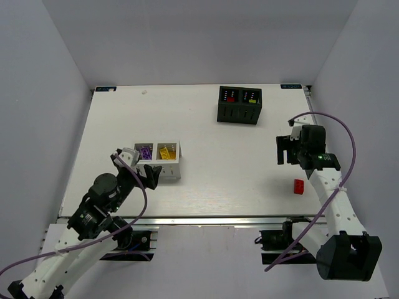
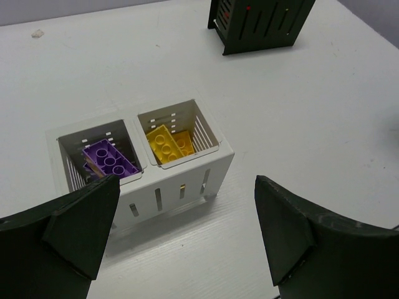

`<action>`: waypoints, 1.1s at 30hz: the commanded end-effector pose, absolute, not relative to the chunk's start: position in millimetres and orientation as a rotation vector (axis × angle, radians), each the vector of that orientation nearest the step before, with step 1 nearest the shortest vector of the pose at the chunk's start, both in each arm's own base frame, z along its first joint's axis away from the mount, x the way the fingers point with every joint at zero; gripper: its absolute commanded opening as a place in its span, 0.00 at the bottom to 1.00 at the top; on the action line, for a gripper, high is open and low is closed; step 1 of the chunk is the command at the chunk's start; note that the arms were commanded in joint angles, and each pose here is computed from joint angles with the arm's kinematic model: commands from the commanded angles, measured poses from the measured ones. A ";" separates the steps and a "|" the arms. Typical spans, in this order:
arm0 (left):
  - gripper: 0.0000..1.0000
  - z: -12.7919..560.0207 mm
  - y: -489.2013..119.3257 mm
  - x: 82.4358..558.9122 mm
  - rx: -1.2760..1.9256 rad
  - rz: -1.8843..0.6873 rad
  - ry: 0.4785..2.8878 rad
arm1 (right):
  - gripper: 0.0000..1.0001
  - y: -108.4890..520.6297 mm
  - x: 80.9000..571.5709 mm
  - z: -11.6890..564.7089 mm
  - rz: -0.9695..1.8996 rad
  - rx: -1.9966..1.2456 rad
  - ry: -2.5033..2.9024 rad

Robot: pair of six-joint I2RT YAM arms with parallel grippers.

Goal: Sort the legos into containers by color

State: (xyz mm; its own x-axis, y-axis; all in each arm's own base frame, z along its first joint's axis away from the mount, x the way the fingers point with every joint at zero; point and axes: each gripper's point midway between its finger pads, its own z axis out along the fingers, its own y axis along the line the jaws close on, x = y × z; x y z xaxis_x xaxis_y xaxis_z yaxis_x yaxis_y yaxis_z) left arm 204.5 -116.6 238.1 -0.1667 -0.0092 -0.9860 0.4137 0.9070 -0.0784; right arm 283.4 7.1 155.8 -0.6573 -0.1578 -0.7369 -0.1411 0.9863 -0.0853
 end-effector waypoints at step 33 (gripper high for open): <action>0.98 299.9 -76.7 167.4 0.136 -0.477 1.340 | 0.80 -81.5 235.1 35.2 -0.123 -0.084 3.083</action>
State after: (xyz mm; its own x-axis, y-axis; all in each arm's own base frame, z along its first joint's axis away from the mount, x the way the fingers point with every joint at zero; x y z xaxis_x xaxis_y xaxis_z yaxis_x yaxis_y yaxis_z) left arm 174.5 -80.9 290.7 0.1002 -0.2247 -0.9693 0.3927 0.9040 -0.1690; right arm 239.3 -83.2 36.3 -0.9957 -0.0560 -0.0735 -0.0476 0.9927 -0.1109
